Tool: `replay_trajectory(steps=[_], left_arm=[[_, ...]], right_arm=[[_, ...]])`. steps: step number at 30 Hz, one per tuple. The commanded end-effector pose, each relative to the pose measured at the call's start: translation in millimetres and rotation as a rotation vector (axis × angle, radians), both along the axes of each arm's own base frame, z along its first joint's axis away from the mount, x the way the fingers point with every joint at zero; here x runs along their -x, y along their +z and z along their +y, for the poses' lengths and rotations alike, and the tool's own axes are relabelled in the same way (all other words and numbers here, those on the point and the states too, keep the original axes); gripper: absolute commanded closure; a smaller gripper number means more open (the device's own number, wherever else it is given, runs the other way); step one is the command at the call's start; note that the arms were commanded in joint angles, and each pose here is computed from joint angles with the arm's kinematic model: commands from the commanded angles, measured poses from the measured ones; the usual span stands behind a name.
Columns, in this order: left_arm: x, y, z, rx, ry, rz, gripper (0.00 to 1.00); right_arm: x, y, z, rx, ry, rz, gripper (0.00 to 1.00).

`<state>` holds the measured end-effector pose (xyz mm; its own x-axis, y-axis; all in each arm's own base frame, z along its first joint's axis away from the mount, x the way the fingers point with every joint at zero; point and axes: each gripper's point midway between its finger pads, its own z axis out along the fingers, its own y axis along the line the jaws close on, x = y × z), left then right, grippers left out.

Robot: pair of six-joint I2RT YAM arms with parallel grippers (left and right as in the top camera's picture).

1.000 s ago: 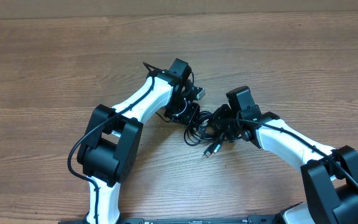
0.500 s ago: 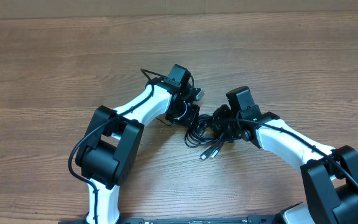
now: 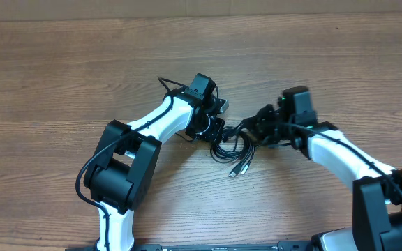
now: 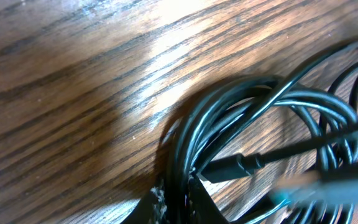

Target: Untangle cables

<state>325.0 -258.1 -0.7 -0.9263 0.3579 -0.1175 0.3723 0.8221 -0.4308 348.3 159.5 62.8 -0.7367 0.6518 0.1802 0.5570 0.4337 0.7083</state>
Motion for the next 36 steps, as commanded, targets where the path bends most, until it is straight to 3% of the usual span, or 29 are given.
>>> replay_trajectory(steps=[1,5,14,17,20,22,30,36], left_arm=[[18.1,-42.0,29.4,-0.167,0.024,0.054,0.91],[16.2,-41.8,28.3,-0.163,0.028,0.048,0.90],[15.2,-41.8,27.7,-0.160,0.031,0.044,0.90],[13.3,-41.6,26.6,-0.156,0.032,0.036,0.90],[11.8,-41.4,26.0,-0.152,0.032,0.031,0.90],[12.4,-41.5,26.3,-0.153,0.032,0.033,0.90],[11.7,-41.4,25.9,-0.152,0.032,0.030,0.90],[10.2,-41.2,24.8,-0.148,0.040,0.027,0.90]], right_arm=[[-8.1,15.3,-20.6,-0.039,-0.037,-0.028,0.96],[0.0,-0.2,-47.5,0.035,-0.065,0.024,0.96],[48.8,-48.0,-111.8,0.403,-0.146,0.254,0.95],[56.8,-51.9,-120.9,0.468,-0.126,0.272,0.80],[63.5,-52.5,-123.9,0.503,-0.073,0.280,0.48],[67.2,-43.5,-124.1,0.502,-0.042,0.308,0.43],[44.6,39.1,-120.1,0.546,0.114,0.251,0.41],[19.2,63.7,-79.5,0.403,0.185,0.105,0.41]])
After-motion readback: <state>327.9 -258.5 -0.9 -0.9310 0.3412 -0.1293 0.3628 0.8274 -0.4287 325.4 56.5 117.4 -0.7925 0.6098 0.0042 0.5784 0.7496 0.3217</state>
